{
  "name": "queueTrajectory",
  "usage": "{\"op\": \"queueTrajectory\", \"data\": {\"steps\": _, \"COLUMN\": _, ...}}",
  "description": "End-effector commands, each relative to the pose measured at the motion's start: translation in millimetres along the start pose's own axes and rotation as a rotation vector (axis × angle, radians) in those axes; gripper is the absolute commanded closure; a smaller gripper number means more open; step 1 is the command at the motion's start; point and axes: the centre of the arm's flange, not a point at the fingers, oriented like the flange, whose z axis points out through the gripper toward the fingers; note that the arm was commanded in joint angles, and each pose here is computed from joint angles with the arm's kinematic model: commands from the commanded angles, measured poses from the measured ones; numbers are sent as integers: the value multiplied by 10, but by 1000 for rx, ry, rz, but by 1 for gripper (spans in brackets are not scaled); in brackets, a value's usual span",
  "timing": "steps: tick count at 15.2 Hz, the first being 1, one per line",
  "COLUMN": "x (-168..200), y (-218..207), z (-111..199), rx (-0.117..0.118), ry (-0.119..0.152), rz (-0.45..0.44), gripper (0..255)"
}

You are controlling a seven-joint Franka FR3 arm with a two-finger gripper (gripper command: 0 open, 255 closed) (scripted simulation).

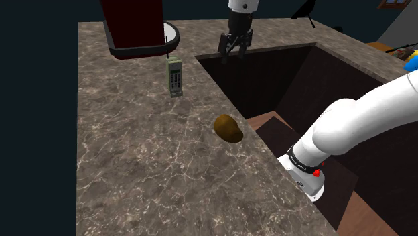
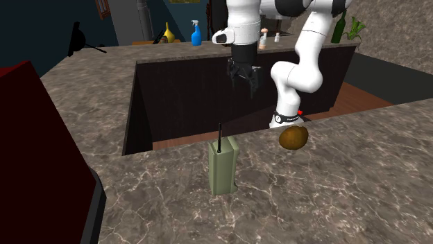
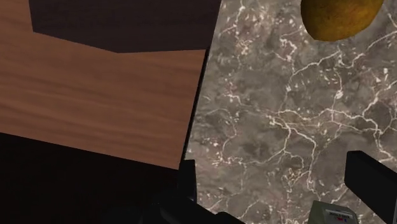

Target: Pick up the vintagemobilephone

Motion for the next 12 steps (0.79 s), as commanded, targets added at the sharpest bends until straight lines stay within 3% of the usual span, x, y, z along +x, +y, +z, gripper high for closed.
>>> {"op": "queueTrajectory", "data": {"steps": 1, "x": 164, "y": -184, "z": 21, "rx": -3, "ry": 4, "rz": -5, "gripper": 0}}
{"op": "queueTrajectory", "data": {"steps": 12, "x": 1210, "y": -1195, "z": 16, "rx": -26, "ry": 21, "rz": -31, "gripper": 0}}
